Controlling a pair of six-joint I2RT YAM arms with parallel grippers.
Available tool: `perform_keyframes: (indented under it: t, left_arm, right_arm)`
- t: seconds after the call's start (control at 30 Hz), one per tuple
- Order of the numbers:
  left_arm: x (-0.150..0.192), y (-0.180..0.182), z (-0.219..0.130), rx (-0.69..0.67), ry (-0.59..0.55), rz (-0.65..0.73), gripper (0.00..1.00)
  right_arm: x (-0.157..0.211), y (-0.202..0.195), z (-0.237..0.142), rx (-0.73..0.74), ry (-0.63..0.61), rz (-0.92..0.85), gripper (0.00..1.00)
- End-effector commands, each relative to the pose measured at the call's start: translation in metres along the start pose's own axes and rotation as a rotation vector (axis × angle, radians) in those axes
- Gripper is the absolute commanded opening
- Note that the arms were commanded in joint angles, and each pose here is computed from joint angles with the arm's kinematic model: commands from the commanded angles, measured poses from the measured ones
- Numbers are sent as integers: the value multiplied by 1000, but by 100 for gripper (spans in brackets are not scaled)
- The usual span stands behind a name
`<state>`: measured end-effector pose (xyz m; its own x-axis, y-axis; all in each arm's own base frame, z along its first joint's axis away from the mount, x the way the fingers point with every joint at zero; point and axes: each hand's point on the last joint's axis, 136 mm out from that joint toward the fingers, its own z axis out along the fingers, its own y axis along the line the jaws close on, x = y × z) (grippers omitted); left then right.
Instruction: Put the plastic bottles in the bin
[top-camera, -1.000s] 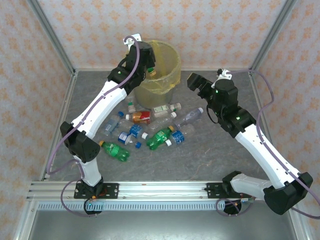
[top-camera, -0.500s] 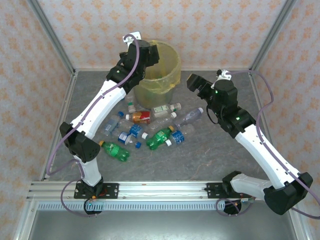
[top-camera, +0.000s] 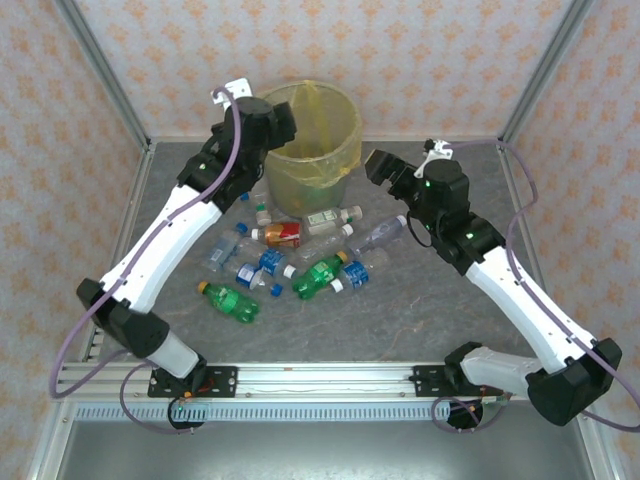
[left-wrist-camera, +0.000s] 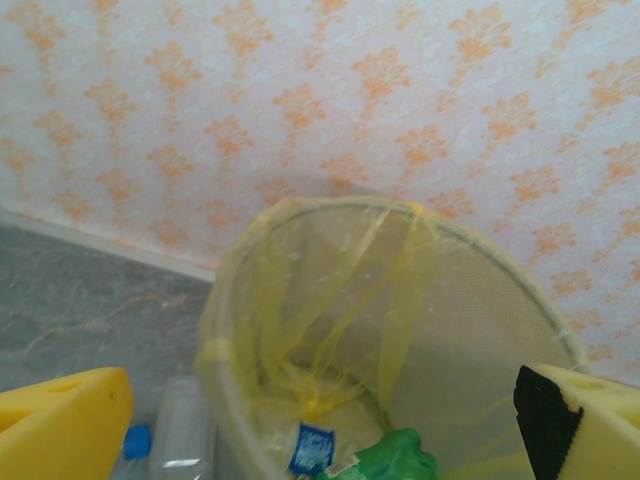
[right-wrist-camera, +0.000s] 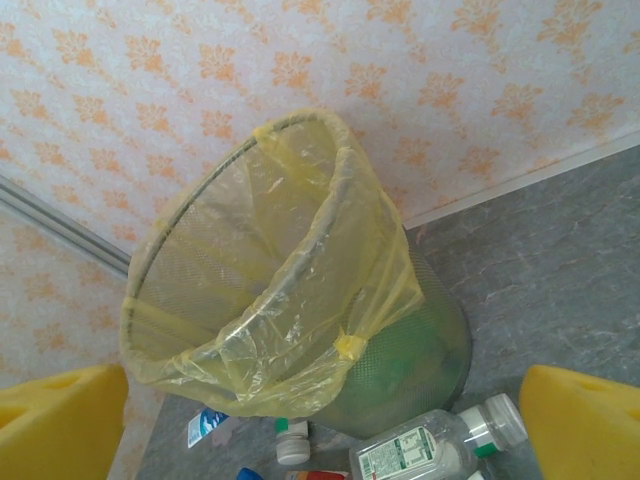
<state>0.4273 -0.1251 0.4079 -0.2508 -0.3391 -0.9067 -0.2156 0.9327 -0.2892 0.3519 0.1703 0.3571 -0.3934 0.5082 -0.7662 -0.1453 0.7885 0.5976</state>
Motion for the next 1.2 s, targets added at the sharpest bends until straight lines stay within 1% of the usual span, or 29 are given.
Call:
perform_keyframes:
  t: [0.0,0.23,0.27,0.33,0.4,0.6,0.8,0.9,1.17]
  left_arm:
    - [15,28,-12,-60,9,-51,99]
    - [60,92,-40,-149,56,-183,99]
    - [66,102,-43,-168,64,-202,99]
    - [80,123,-51,-206,85,-250,99]
    - [98,141,-57,-239,114,-305,97]
    - [170,184,-70,-328,261,-450,95]
    - [237,213,-86,-408,415,-557,94]
    - [262,221,-93,-435,468,-611,93]
    - [333,227,-104,-454,634,-755,90]
  right_arm:
    - [3,12,6,-55,6,-2,100]
    - [8,27,10,-113,26,-8,100]
    - [15,26,18,-109,44,-15,100]
    - [16,29,20,-121,48,-22,100]
    - [18,31,23,-126,53,-29,100]
    - [25,37,34,-143,81,-40,100]
    - [30,43,39,-160,97,-52,100]
    - [33,46,40,-168,105,-58,100]
    - [34,47,40,-175,108,-58,100]
